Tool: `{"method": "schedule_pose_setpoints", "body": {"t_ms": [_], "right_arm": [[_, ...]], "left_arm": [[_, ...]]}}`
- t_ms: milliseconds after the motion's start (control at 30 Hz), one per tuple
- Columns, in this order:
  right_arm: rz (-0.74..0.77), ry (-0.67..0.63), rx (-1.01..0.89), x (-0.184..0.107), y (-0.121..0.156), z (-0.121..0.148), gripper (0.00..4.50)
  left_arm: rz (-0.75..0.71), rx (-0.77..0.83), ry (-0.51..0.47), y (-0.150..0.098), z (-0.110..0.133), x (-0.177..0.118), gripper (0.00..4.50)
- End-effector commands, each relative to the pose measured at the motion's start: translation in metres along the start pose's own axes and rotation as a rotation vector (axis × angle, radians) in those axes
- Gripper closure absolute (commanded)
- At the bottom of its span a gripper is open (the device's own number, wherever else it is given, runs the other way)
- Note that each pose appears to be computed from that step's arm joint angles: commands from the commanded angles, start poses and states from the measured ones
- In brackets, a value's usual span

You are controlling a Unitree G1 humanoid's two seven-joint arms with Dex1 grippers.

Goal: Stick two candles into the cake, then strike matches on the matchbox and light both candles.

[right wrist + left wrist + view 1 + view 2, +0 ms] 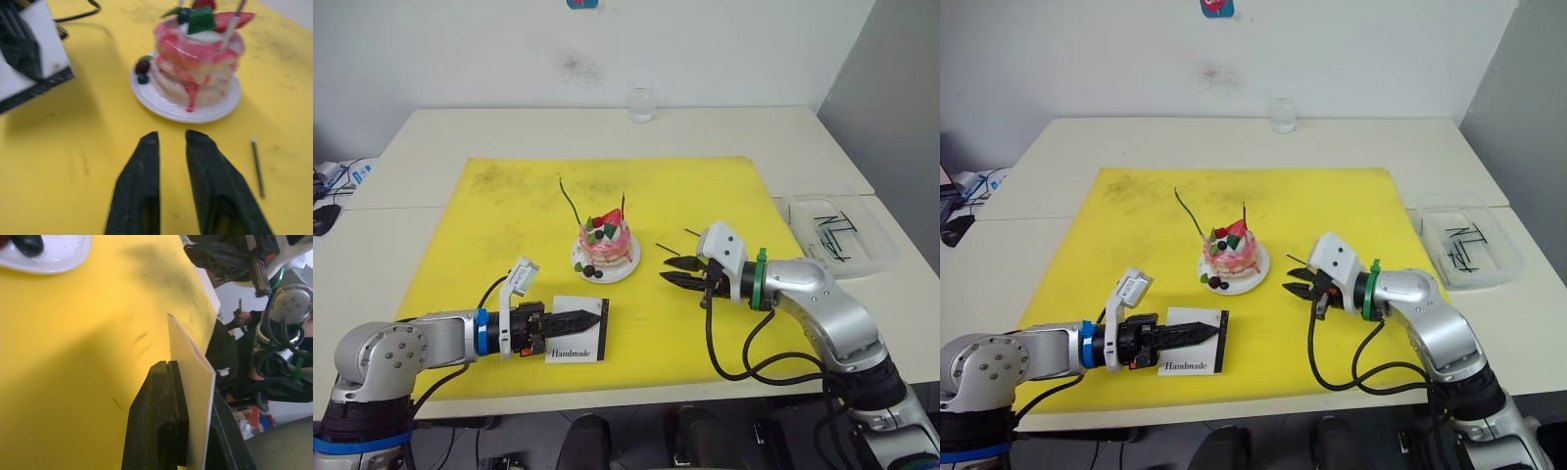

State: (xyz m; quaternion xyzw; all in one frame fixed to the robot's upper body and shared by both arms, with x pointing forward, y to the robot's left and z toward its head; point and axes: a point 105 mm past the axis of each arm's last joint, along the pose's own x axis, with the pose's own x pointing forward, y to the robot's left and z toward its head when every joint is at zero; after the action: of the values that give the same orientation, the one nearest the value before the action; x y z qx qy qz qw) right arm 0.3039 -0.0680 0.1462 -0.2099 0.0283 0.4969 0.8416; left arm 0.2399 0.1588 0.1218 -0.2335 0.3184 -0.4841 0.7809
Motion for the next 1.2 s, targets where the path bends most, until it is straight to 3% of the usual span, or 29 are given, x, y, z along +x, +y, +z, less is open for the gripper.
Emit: {"method": "schedule_pose_setpoints", "body": {"t_ms": [33, 200, 433, 1100, 1200], "right_arm": [[-0.172, -0.095, -0.084, 0.001, -0.024, 0.010, 2.92], [-0.230, -0.090, -0.029, 0.021, -0.035, -0.006, 2.92], [-0.156, -0.036, 0.041, 0.045, -0.038, -0.026, 2.92], [-0.136, 0.040, 0.133, 0.072, -0.041, -0.048, 2.92], [-0.162, 0.054, 0.151, 0.073, -0.040, -0.052, 3.51]], "left_arm": [[-0.031, 0.079, -0.047, -0.012, 0.014, 0.001, 4.50], [-0.038, 0.096, -0.056, -0.015, 0.017, 0.000, 4.50], [-0.036, 0.103, -0.059, -0.015, 0.018, 0.001, 4.50], [-0.039, 0.106, -0.063, -0.015, 0.015, 0.004, 4.50], [-0.038, 0.105, -0.063, -0.015, 0.014, 0.005, 4.50]]}}
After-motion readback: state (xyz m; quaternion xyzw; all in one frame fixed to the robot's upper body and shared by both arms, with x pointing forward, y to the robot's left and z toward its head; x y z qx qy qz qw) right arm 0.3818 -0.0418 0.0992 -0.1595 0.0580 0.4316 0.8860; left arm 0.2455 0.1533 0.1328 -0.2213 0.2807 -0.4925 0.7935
